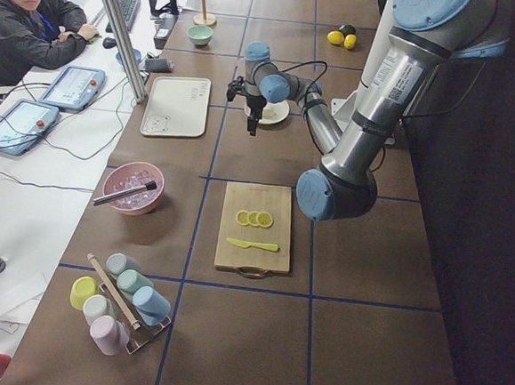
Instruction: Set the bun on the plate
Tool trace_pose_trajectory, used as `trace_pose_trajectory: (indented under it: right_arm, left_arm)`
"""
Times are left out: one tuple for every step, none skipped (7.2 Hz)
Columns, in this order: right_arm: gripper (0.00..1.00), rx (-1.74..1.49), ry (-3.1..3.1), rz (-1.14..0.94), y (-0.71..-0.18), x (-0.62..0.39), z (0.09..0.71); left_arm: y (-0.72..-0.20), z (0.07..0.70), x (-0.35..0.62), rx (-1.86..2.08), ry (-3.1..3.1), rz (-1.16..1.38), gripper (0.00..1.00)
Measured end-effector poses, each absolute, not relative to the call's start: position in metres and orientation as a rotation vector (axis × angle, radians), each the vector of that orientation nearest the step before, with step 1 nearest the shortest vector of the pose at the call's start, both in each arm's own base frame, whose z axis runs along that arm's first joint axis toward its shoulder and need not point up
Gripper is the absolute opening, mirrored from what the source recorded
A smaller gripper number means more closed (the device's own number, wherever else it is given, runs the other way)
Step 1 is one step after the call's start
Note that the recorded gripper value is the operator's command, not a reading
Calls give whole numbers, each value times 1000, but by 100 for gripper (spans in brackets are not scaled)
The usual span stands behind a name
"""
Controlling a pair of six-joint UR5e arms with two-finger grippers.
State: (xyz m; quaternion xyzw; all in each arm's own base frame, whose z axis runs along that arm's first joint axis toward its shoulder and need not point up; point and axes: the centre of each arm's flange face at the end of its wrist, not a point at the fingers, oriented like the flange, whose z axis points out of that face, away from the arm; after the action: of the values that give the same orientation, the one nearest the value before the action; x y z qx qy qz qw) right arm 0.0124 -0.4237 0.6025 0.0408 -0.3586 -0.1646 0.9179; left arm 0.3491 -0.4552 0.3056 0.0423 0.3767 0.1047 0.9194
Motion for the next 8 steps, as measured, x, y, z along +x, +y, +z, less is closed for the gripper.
trace_pose_trajectory:
  right_arm:
    - [100,81,-737,-338,-423,13,604]
    - [100,79,-737,-336,-423,13,605]
    - [100,77,-738,-335,-422,13,606]
    - [100,76,-738,-333,-422,13,606]
    - [100,76,-738,-333,-422,13,606]
    - [100,76,-738,-333,-422,13,607]
    - [100,76,-738,-333,-422,13,606]
    - [100,77,-738,-333,-422,13,606]
  left_arm:
    - [-458,353,278,90,758,287,100]
    - [-463,400,207,89,759,343,100]
    - [-466,446,140,94,760,366,100]
    - [-467,491,81,95,769,361,100]
    - [-465,537,28,89,791,333,100]
    - [-457,578,-16,72,816,271,100]
    - [-443,605,-41,51,831,215,100]
    - [-431,621,-53,31,835,181,100]
